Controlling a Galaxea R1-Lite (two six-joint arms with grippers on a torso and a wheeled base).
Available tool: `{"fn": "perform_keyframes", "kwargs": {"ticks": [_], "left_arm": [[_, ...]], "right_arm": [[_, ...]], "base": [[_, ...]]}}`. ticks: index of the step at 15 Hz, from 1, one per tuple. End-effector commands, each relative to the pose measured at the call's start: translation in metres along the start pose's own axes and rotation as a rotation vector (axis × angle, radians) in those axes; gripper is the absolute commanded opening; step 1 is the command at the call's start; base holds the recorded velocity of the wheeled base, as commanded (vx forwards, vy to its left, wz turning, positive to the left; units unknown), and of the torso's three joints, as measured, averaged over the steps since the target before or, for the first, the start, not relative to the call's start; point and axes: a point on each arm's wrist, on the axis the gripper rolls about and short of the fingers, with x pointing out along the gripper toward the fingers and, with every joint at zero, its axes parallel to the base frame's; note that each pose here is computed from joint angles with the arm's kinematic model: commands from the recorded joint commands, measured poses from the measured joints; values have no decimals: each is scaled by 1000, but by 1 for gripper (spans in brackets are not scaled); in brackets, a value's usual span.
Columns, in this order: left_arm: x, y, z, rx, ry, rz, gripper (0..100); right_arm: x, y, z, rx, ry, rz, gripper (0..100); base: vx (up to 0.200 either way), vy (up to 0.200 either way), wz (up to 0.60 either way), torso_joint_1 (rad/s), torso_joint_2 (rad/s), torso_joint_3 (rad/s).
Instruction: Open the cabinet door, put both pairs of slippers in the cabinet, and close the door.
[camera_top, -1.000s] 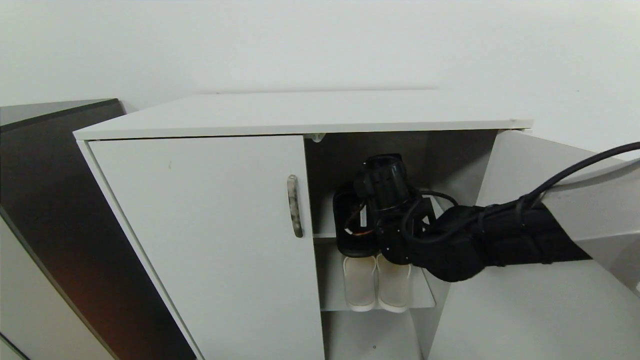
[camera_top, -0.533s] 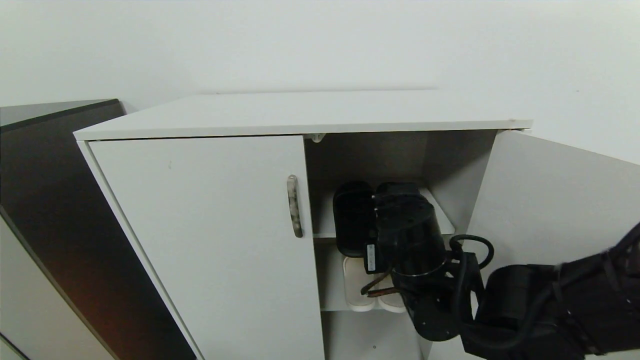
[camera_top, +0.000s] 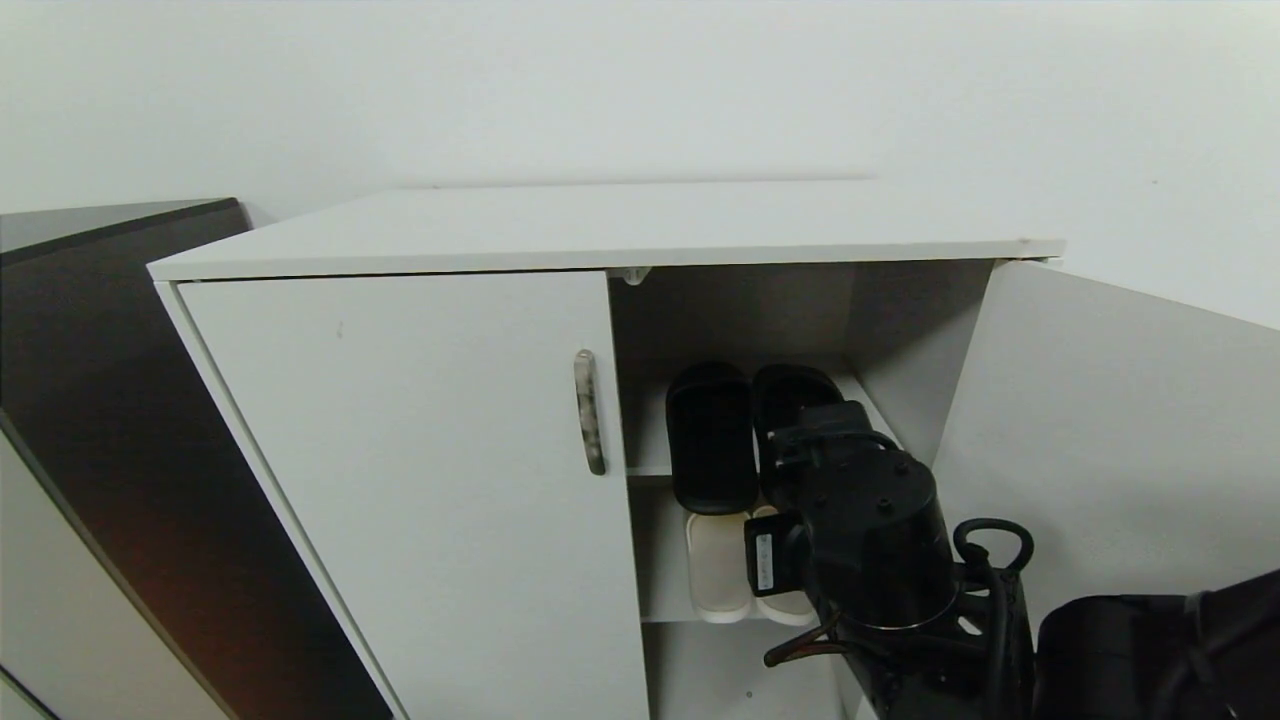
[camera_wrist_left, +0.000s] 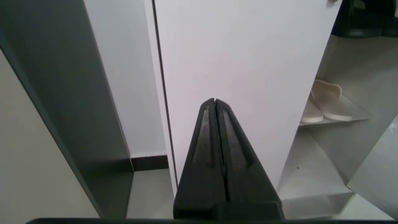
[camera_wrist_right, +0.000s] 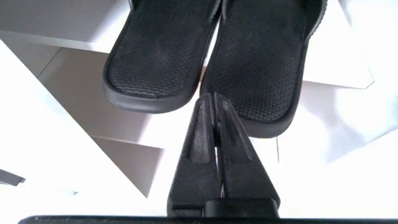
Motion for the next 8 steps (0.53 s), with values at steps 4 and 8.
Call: {"fn": "perform_keyframes", "kwargs": {"ticks": [4,8], "left_arm": [[0,0,0,2,0,0,0],[0,0,0,2,0,0,0]], "right_arm": [[1,1,-1,-4,1,-1,0],[1,1,-1,5,-6,0,0]], "base": [[-50,0,0,2,2,1],[-200,0,0,0,6,1]]}}
